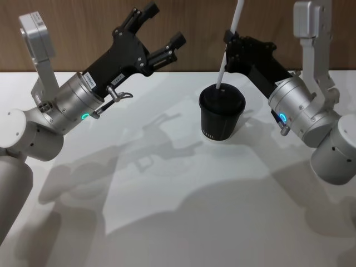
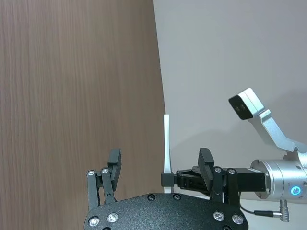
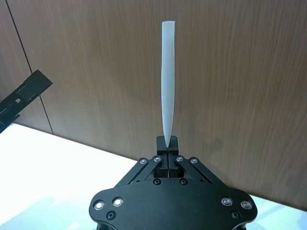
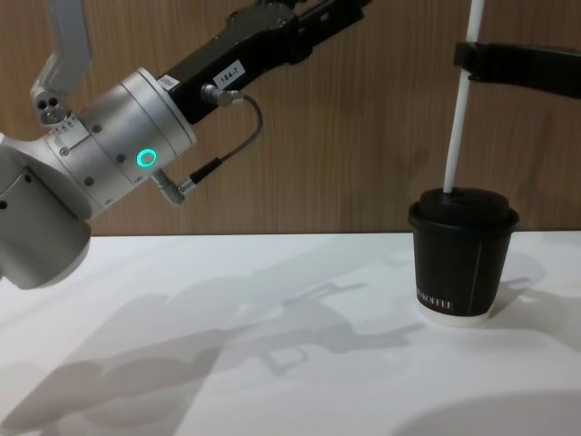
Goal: Pick up the straw with one hand, pass it to the other hand, and insert it into the cup.
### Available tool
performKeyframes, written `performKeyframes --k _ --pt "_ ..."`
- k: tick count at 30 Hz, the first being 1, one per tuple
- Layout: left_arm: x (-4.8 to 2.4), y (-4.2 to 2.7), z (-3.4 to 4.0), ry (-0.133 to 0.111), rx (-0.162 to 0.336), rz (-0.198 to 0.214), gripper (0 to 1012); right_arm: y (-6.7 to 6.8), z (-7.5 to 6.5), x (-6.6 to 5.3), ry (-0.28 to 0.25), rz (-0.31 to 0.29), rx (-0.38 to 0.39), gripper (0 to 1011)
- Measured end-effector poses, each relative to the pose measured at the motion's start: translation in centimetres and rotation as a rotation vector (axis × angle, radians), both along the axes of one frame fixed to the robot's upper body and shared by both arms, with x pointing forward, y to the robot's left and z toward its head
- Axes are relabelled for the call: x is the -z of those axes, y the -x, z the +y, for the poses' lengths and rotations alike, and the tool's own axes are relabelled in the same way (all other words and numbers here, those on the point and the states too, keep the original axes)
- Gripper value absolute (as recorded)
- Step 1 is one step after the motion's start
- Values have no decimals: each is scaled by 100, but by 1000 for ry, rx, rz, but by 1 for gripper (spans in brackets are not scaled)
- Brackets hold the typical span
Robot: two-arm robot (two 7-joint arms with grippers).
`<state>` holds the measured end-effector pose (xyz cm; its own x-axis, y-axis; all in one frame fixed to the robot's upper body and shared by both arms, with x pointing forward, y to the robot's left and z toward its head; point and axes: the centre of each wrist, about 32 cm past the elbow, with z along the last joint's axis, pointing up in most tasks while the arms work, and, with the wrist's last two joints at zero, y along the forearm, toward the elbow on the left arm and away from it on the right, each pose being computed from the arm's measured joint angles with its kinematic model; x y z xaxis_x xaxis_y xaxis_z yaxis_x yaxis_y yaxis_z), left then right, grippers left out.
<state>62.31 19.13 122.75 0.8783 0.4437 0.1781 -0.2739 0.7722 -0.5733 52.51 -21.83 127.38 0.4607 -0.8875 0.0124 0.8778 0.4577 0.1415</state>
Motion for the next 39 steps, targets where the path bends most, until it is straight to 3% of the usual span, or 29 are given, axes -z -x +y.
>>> performKeyframes --k 25,39 --pt "0 0 0 0 0 0 1003 16 12 0 0 17 -9 7" --pt "0 0 0 0 0 0 1003 7 32 86 2 52 4 7"
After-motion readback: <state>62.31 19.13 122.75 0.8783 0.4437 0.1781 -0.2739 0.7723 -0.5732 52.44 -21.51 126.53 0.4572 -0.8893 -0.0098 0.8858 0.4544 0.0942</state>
